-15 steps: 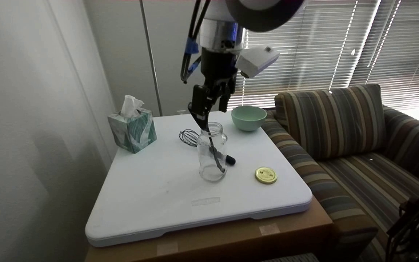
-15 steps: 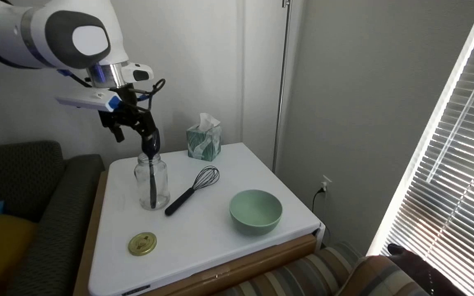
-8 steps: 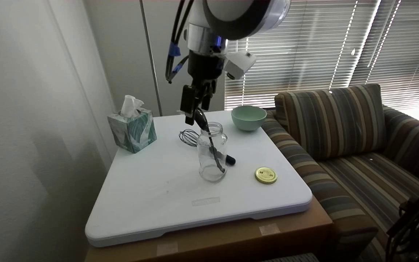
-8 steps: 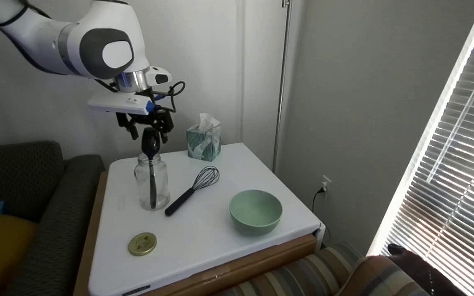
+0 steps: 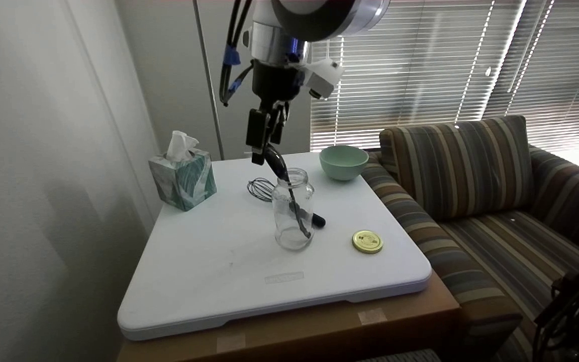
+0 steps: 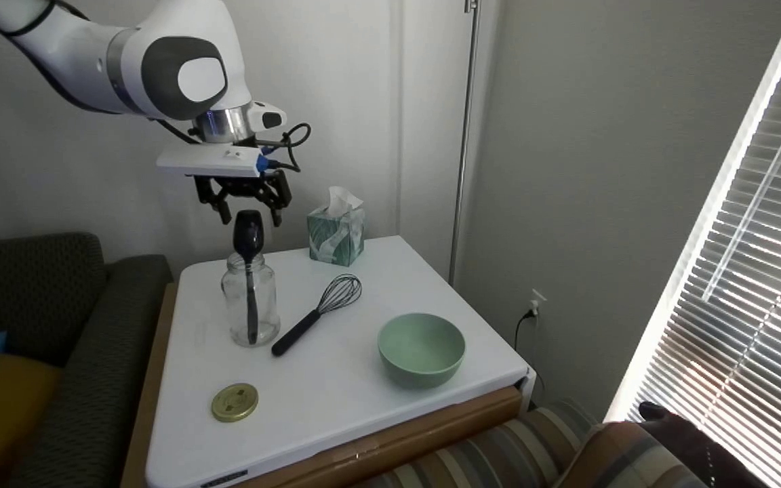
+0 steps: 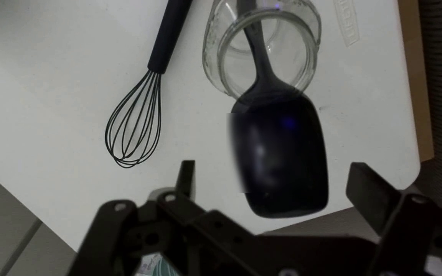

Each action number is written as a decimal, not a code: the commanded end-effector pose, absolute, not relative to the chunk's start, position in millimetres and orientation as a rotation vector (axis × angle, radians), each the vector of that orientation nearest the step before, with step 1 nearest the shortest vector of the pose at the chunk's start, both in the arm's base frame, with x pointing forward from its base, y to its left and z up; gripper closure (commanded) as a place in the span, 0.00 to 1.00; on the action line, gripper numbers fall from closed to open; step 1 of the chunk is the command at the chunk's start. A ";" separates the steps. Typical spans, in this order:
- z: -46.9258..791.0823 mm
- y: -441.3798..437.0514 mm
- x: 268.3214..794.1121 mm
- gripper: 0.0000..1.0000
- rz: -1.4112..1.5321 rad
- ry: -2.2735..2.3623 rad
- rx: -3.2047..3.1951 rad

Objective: Put the spoon on the table and then move the jar to the right

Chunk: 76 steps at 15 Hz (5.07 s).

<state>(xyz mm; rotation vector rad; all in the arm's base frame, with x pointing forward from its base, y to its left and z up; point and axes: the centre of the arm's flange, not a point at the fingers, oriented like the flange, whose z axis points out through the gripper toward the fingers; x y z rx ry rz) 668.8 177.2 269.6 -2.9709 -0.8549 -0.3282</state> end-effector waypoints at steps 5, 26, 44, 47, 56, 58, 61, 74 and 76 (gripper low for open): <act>265.8 167.0 661.9 0.30 -0.262 -0.832 -2.922; 344.6 181.3 642.1 1.00 -0.517 -0.893 -3.031; 315.2 162.6 606.4 0.01 -0.169 -0.406 -3.192; 300.5 168.2 610.4 0.00 -0.189 -0.390 -3.141; 266.7 174.0 635.2 0.40 -0.243 -0.405 -3.100; 269.1 176.2 636.8 0.55 -0.248 -0.407 -3.102; 284.0 182.7 634.5 0.76 -0.279 -0.426 -3.102; 340.6 180.0 631.6 0.98 -0.493 -0.496 -3.177; 346.9 173.1 632.0 0.98 -0.531 -0.493 -3.210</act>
